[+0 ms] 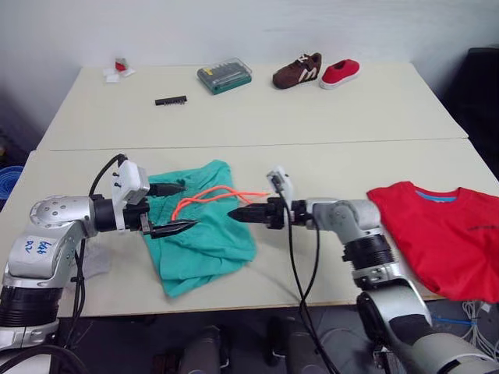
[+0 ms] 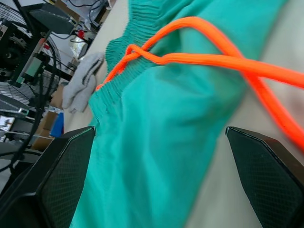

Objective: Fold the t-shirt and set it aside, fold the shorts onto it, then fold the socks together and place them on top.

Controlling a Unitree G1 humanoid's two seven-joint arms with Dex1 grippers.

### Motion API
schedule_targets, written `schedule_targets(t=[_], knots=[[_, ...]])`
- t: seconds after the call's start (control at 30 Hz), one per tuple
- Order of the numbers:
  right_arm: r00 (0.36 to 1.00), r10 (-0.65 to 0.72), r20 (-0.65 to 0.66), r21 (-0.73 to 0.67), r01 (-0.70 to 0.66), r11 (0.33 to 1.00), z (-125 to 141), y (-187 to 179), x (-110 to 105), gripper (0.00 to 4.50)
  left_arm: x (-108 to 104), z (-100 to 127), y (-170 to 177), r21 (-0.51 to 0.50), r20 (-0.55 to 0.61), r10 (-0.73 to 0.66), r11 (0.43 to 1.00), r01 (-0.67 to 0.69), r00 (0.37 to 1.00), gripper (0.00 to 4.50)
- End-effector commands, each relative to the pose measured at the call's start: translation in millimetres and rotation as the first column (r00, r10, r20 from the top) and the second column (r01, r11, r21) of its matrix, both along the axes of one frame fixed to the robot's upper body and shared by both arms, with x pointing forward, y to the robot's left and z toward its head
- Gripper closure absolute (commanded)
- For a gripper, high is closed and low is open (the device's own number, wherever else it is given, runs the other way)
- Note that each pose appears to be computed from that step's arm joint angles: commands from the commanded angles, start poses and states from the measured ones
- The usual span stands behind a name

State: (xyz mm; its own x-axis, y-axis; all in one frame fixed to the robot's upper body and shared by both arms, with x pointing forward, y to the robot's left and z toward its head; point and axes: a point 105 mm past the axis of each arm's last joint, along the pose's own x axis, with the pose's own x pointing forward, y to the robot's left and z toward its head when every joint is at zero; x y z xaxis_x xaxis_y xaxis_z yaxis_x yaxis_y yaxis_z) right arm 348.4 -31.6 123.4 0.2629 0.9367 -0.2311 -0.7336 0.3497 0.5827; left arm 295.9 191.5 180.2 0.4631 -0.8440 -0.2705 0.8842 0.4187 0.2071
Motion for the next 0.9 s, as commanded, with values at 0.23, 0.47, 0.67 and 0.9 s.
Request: schedule_targets(t=[0.23,0.47,0.67,0.9], knots=[[0.997,0.06,-0.041,-0.036,-0.061,0.997,-21.3,44.8,-1.6,0.0,-1.4,9.2,-3.7,0.009,0.055,-0.013,1.0,0.013,0.998,0.02],[0.995,0.075,-0.059,-0.047,-0.078,0.996,-28.9,70.9,-3.2,0.6,-2.1,9.6,-4.6,0.005,0.059,-0.011,1.0,0.01,0.998,0.0],[0.995,0.058,-0.077,-0.035,-0.061,0.998,-28.9,59.2,-1.4,2.65,-2.2,8.3,-2.3,0.002,0.059,0.0,1.0,0.0,0.998,0.0],[1.0,0.025,-0.005,-0.001,-0.025,1.0,-0.9,39.9,1.0,4.42,-1.1,13.4,-24.5,-0.094,0.039,-0.068,0.993,0.072,0.997,0.0]])
